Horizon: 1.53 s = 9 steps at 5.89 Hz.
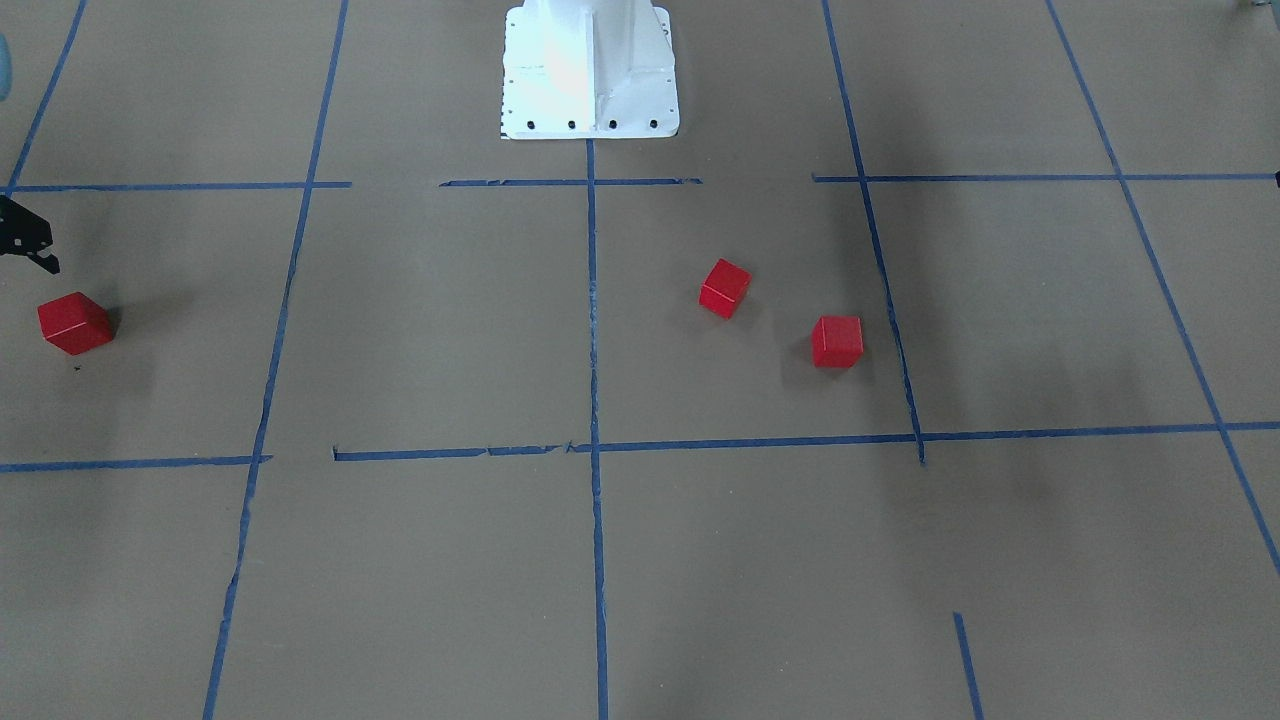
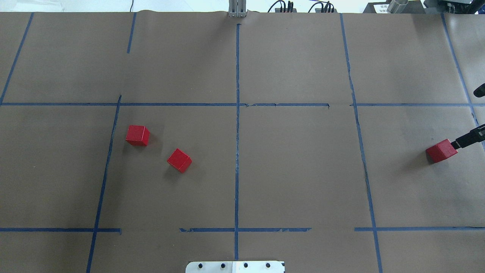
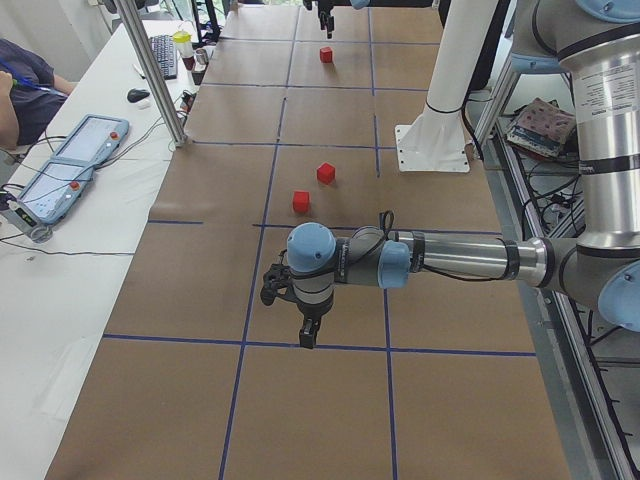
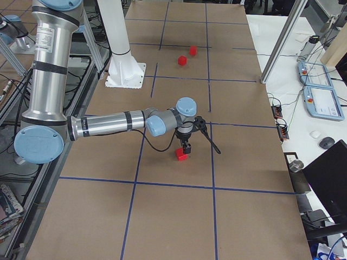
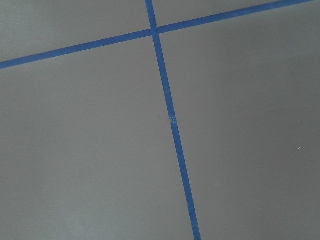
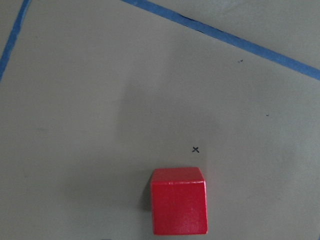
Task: Form red blocks into L shape at center
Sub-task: 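Lower the right gripper and grasp the red cube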
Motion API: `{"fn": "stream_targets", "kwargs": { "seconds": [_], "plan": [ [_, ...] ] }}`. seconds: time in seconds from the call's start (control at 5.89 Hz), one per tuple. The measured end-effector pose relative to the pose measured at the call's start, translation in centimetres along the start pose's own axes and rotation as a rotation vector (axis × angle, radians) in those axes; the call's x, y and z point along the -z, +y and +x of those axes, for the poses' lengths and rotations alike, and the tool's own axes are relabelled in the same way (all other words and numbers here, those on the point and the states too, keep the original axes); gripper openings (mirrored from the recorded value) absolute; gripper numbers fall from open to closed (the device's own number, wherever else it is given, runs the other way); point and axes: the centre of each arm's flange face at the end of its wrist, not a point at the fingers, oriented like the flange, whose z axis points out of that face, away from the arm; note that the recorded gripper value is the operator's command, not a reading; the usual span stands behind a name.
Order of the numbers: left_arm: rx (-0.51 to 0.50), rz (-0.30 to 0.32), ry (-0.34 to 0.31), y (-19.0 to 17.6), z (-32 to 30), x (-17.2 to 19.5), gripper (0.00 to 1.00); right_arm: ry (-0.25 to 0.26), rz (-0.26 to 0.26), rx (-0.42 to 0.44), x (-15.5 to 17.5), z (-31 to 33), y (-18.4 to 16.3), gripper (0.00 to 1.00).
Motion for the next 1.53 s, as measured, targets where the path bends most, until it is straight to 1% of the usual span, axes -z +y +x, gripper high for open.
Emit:
{"fn": "stream_targets", "kwargs": {
  "seconds": [0.34,0.68,1.02,1.36,1.53],
  "plan": [
    [0.0,0.0,0.0,0.0,0.0,0.0,1.0,-0.003,-0.052,0.009,-3.1,-0.1,-0.9,1.0],
    [0.001,0.0,0.0,0.0,0.0,0.0,1.0,0.03,-0.101,0.021,-6.1,0.1,-1.3,1.0],
    [0.0,0.0,0.0,0.0,0.0,0.0,1.0,0.044,-0.137,0.03,-8.7,0.4,-2.7,0.99],
    [-0.002,0.003,0.001,0.0,0.0,0.0,1.0,0.043,-0.143,0.037,-9.2,0.2,-2.9,0.33],
    [-0.003,0.004,0.0,-0.1,0.0,0.0,1.0,0.044,-0.144,0.036,-9.2,0.2,-2.7,0.2]
  ]
}}
